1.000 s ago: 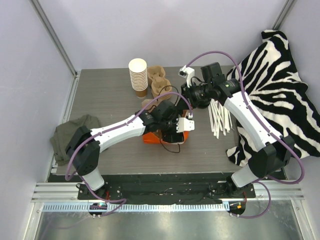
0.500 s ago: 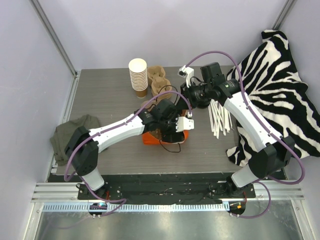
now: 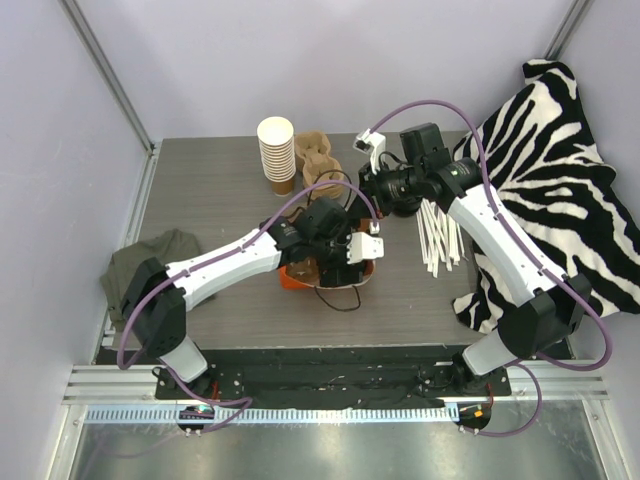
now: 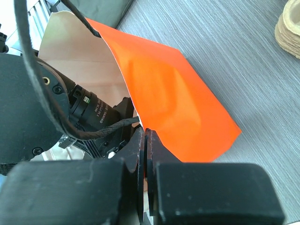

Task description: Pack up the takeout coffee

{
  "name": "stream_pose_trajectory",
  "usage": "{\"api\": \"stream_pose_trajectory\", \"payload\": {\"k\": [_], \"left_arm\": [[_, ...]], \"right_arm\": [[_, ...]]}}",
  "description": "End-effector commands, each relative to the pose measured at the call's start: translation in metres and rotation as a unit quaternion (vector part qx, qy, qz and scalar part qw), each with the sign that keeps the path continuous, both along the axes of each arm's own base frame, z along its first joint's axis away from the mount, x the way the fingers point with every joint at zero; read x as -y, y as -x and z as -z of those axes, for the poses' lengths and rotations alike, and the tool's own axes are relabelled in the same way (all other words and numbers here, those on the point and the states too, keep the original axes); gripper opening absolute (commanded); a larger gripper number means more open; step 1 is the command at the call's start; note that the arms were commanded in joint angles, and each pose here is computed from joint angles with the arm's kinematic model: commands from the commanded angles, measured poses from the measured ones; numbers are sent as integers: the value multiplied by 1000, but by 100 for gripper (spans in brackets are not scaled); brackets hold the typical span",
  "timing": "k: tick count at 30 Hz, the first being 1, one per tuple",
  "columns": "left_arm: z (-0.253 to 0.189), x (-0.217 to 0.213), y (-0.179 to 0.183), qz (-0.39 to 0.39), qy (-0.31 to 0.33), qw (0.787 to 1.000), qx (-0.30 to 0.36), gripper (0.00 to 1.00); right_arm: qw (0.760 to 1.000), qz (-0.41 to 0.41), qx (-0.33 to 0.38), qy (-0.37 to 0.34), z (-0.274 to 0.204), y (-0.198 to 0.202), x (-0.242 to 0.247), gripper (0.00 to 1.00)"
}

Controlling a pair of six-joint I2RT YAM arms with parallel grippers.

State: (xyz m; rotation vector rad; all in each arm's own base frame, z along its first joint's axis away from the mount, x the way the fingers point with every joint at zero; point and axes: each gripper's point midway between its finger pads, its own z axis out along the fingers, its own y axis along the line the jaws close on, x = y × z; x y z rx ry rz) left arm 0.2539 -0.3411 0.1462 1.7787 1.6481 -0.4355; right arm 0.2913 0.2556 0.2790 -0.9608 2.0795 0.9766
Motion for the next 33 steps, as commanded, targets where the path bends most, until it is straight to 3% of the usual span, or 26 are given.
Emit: {"api": "stream_pose_trajectory", "payload": {"k": [1,19,33], "left_arm": [[-69,-3,-28,-38,82,993,76,100],[-64,-11,-37,-45,69,993,89,100],[-75,-13,-36,-43,97,990,88,100]], "right_arm": [[998,19,-38,50,19,14,21,1],[997,18,-46,52,22,11,19,1],[996,22,-51,64,27,8,20,1]]}}
